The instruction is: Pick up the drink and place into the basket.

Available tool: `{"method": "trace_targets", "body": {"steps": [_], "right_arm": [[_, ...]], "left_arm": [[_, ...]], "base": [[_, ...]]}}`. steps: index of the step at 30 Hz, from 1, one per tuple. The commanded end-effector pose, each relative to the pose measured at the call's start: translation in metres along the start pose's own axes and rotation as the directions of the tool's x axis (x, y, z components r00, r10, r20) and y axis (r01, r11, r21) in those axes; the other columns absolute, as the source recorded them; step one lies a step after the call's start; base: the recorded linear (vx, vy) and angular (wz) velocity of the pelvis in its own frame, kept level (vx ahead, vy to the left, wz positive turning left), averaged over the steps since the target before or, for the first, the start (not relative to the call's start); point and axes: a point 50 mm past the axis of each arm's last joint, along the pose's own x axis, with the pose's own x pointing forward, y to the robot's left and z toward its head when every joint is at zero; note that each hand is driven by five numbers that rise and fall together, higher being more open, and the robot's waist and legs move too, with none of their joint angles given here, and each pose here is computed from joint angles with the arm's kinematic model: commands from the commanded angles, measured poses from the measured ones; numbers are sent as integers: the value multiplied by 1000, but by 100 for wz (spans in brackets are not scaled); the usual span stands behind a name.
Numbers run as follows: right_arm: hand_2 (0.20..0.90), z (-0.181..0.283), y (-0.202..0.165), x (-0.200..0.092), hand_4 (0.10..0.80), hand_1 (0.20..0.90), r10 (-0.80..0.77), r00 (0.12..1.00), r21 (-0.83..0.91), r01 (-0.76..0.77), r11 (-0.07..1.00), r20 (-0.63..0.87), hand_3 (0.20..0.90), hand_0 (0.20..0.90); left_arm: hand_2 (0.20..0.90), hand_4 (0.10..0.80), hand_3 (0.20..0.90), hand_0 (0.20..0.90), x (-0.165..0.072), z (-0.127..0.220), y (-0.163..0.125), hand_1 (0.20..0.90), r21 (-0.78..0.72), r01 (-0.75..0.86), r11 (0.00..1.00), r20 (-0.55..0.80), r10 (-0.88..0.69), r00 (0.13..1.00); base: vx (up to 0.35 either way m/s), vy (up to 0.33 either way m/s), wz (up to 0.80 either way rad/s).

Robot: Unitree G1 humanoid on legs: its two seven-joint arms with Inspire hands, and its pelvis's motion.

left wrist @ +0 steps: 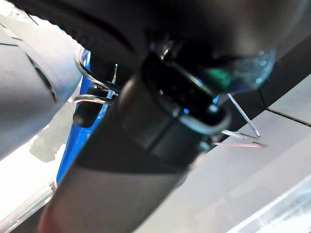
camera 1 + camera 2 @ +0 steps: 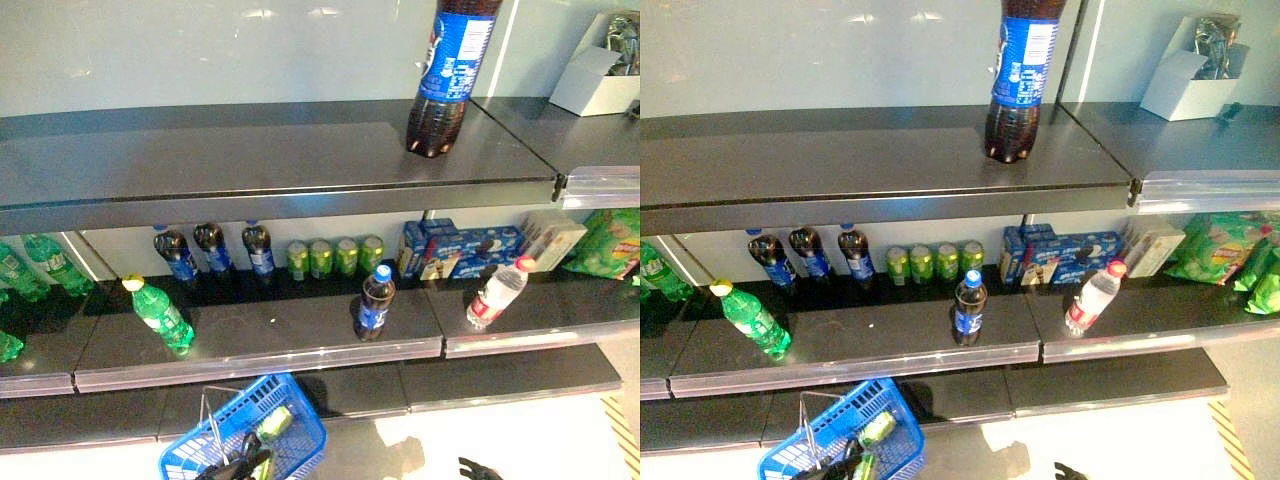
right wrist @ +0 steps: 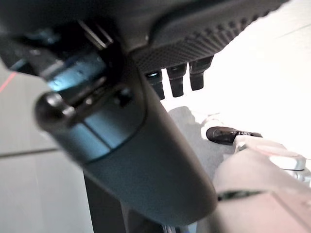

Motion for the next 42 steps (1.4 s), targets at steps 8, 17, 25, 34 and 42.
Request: {"method": "trace_targets", "body": {"steps": [8, 17, 25, 34, 42], "right_arm": [[900, 16, -24, 3, 800, 900, -42, 999, -87, 43, 995, 23, 900, 900], [900, -20, -15, -1, 800, 900, -10, 989, 128, 30, 991, -151, 900, 900], [900, -33, -3, -3, 800, 900, 52, 975, 131, -24, 991, -217, 900, 900], [900, -16, 1, 3, 800, 900, 47, 981, 106, -27, 994, -189, 900, 900], [900, -23, -1, 1, 800, 900, 42, 977, 115, -18, 993, -208, 900, 900]], "left_arm": [[300, 100, 200, 300, 9, 38, -40, 300, 65, 242, 968, 145, -250, 957], [300, 100, 200, 300, 7, 36, -27, 300, 153, 220, 963, 46, -229, 972], [300, 100, 200, 300, 6, 40, -18, 300, 180, 153, 972, 44, -164, 986], [300, 100, 200, 300, 6, 51, -19, 300, 145, 143, 979, 107, -159, 981], [300, 100, 200, 300, 5, 49, -17, 300, 123, 132, 984, 134, -148, 980]], "base": [[-215, 52, 57], [-108, 187, 34], [-164, 9, -8], [5, -155, -17], [16, -44, 2]]}}
